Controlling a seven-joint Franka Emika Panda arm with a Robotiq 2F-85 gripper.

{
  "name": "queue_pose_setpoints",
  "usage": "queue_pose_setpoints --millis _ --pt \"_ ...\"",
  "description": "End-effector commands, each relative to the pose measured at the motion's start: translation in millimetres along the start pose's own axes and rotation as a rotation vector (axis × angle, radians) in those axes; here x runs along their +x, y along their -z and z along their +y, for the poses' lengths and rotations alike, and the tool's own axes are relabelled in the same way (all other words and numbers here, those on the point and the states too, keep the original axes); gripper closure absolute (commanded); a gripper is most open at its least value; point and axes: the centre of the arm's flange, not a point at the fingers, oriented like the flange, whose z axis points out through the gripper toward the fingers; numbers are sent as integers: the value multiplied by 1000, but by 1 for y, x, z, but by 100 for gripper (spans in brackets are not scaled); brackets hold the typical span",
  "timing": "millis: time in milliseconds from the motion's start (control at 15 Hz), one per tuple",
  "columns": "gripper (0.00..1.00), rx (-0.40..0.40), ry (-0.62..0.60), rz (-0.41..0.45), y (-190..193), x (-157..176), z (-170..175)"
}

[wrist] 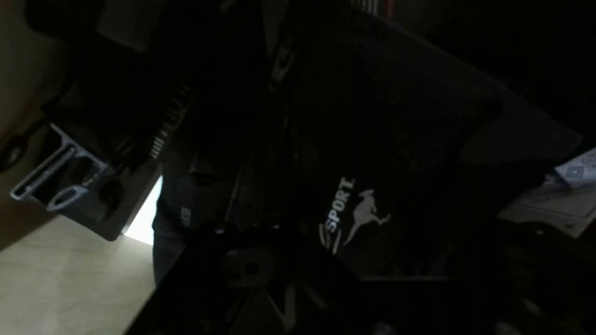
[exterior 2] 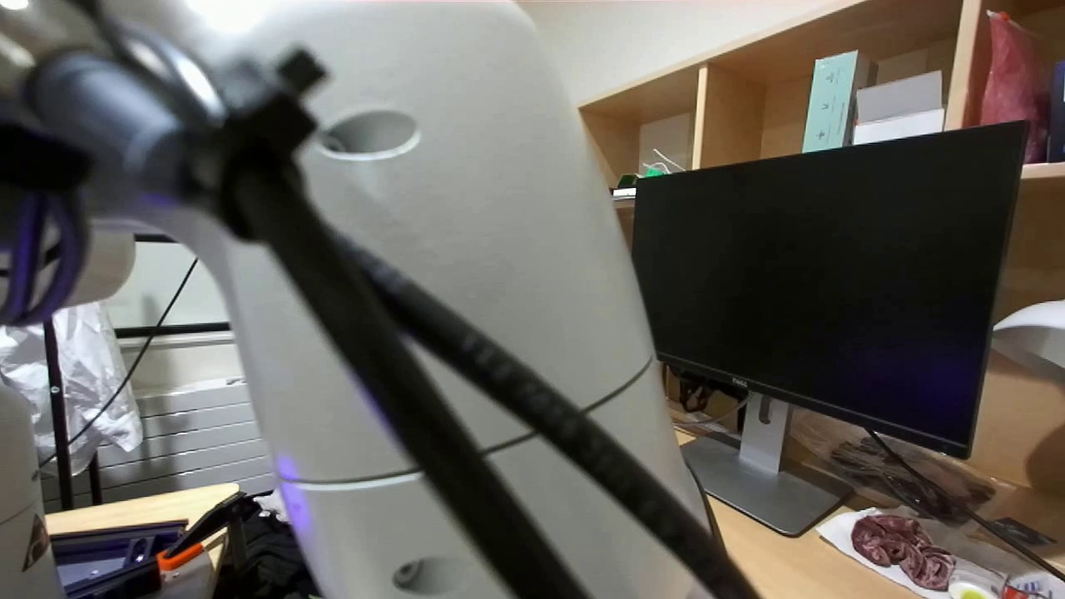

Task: Remove the black object from the top drawer.

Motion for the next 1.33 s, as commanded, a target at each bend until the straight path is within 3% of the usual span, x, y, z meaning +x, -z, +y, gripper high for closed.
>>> queue_pose_setpoints --millis 0,200,600,667,1267 --pt "71 -10 -7 -23 -14 8 0" --pt "91 0 -10 -52 -15 9 0" --pt "90 13 8 -85 -18 13 0" --pt "90 23 11 -93 41 -17 0" --pt "90 123 89 -82 134 -73 -19"
